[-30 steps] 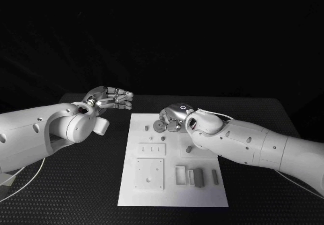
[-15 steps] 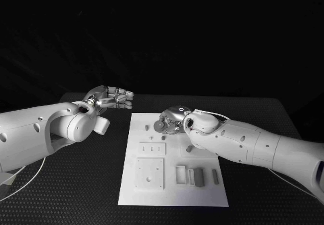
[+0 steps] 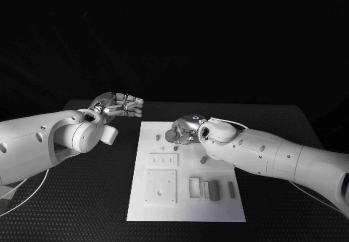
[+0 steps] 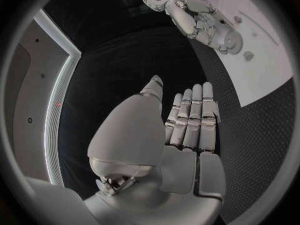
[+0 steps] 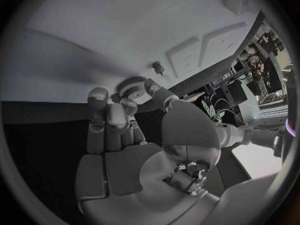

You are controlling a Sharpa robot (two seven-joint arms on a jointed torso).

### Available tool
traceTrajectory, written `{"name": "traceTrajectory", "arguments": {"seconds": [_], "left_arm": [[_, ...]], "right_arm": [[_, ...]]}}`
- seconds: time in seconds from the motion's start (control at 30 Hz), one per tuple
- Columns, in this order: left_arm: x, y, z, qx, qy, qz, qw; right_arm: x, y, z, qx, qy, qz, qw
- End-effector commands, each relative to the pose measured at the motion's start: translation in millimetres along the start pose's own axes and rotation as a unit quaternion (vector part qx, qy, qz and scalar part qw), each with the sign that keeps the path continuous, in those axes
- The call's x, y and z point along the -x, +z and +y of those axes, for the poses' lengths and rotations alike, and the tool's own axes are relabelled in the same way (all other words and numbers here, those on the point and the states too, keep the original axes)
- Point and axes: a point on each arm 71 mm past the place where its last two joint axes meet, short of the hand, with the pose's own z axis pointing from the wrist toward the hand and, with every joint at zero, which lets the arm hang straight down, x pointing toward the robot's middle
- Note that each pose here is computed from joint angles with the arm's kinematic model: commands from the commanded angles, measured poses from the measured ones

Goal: Assemble the parts on the task board

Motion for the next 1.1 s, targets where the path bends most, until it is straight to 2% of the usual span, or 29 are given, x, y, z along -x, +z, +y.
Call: {"name": "traceTrajectory", "arguments": {"seconds": [0.03, 0.23, 0.33, 0.4, 0.6, 0.83, 0.9, 0.97, 1.1], "left_arm": [[-1.7, 0.4, -1.4, -0.005, 0.0, 0.006, 1.0], [1.9, -0.1, -1.2, -0.006, 0.001, -0.001, 1.0], [3.4, -0.4, -1.1, -0.007, 0.002, -0.006, 1.0], [3.5, -0.5, -1.1, -0.007, 0.002, -0.006, 1.0], [4.6, -0.1, -0.5, -0.006, 0.002, -0.006, 1.0], [9.2, 0.6, 5.4, -0.002, 0.001, -0.008, 1.0], [10.4, 1.3, 7.3, 0.0, 0.001, -0.008, 1.0], [11.2, 1.9, 9.0, 0.001, 0.001, -0.009, 1.0], [11.8, 2.4, 11.0, 0.003, 0.001, -0.009, 1.0]], "right_arm": [[3.3, -3.4, -2, 0.004, 0.007, -0.031, 1.0], [16.0, -13.1, -5, 0.022, 0.047, -0.107, 0.993], [24.4, -17.6, -10, 0.013, 0.077, -0.14, 0.987], [31.7, -20.6, -16, 0.007, 0.093, -0.147, 0.985], [41.6, -34.1, -40, -0.017, 0.105, -0.143, 0.984], [44.1, -61.2, -76, -0.036, 0.098, -0.106, 0.989], [47.0, -69.2, -84, -0.033, 0.098, -0.099, 0.99], [50.7, -76.3, -89, -0.013, 0.109, -0.099, 0.989], [54.8, -89.4, -100, -0.009, 0.107, -0.089, 0.99]]}}
